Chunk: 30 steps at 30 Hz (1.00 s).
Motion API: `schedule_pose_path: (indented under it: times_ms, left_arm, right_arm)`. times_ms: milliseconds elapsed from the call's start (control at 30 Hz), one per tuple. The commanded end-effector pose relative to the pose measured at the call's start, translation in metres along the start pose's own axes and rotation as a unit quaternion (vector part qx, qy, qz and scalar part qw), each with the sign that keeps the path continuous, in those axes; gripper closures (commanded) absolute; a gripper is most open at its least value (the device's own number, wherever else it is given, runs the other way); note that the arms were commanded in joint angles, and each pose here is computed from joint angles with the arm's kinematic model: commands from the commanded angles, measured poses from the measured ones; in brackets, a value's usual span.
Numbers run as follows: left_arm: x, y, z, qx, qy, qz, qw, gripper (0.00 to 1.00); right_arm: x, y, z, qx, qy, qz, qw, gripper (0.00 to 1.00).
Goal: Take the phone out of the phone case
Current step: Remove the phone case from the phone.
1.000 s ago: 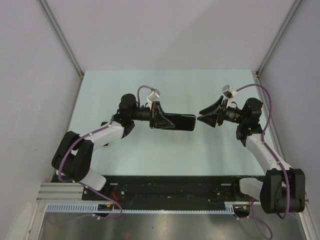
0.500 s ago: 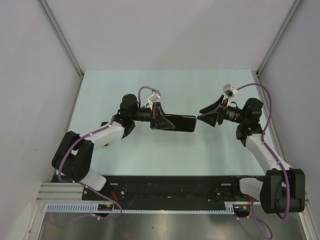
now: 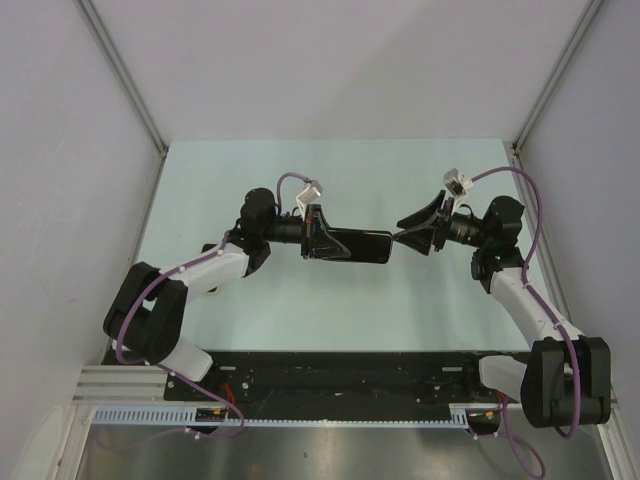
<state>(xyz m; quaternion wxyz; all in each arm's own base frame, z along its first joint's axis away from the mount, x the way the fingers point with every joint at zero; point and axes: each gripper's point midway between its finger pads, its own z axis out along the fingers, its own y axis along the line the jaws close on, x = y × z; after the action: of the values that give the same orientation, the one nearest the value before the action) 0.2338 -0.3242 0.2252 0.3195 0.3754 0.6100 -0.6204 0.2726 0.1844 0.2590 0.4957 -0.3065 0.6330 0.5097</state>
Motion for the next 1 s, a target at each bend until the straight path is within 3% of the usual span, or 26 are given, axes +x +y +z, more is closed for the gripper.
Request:
schedule_pose_path:
  times_ms: [0, 967]
  left_arm:
    - [-0.015, -0.011, 0.003, 0.020, -0.009, 0.046, 0.999, 1.00]
    - [-0.011, -0.043, 0.001, 0.081, 0.017, 0.066, 0.994, 1.00]
  right_arm:
    - [-0.004, 0.005, 0.001, -0.010, 0.000, -0.030, 0.999, 0.42]
    - [0.011, -0.015, 0.004, 0.021, 0.015, -0.047, 0.999, 0.42]
